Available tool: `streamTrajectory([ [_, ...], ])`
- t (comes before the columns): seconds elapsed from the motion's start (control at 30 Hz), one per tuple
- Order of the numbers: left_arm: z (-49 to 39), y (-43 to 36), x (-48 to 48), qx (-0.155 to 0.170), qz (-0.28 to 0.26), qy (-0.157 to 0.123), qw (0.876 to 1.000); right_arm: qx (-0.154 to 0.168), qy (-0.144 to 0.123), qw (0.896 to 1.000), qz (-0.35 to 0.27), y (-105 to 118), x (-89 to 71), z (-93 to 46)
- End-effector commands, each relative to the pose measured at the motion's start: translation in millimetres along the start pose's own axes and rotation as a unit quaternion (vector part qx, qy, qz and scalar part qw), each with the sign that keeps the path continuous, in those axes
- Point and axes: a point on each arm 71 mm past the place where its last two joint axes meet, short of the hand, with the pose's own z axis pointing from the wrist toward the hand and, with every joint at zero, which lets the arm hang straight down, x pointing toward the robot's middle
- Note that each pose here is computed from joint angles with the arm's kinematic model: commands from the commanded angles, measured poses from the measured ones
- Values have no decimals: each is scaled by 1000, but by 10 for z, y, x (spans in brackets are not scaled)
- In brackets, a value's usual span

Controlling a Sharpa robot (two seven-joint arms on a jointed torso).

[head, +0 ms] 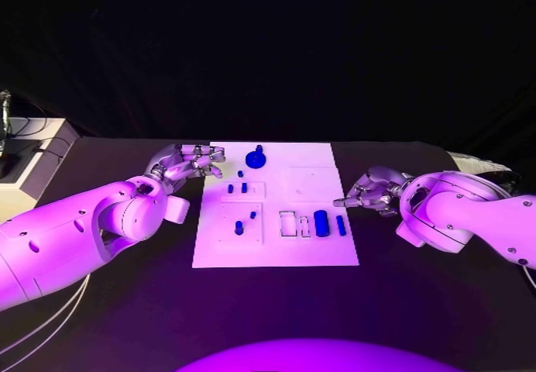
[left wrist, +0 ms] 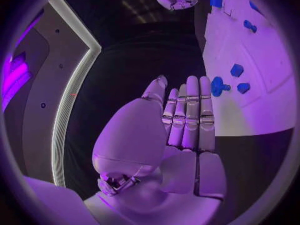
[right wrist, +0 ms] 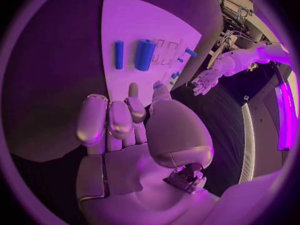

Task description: Assemble the parts on the task board

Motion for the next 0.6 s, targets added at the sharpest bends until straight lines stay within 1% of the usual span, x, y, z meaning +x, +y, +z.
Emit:
streamTrajectory([
  [0.03,-4,-10,36,8,-4,10,1000,48,13,998,-35,-18,69,1],
  [0.33,-10,-4,42,7,-4,11,1000,59,24,997,-51,84,237,84],
  [0.47,-15,-1,31,5,-3,10,1000,58,30,996,-53,123,310,113],
  [0.6,-15,1,26,4,-3,9,1000,53,35,996,-55,160,349,120],
])
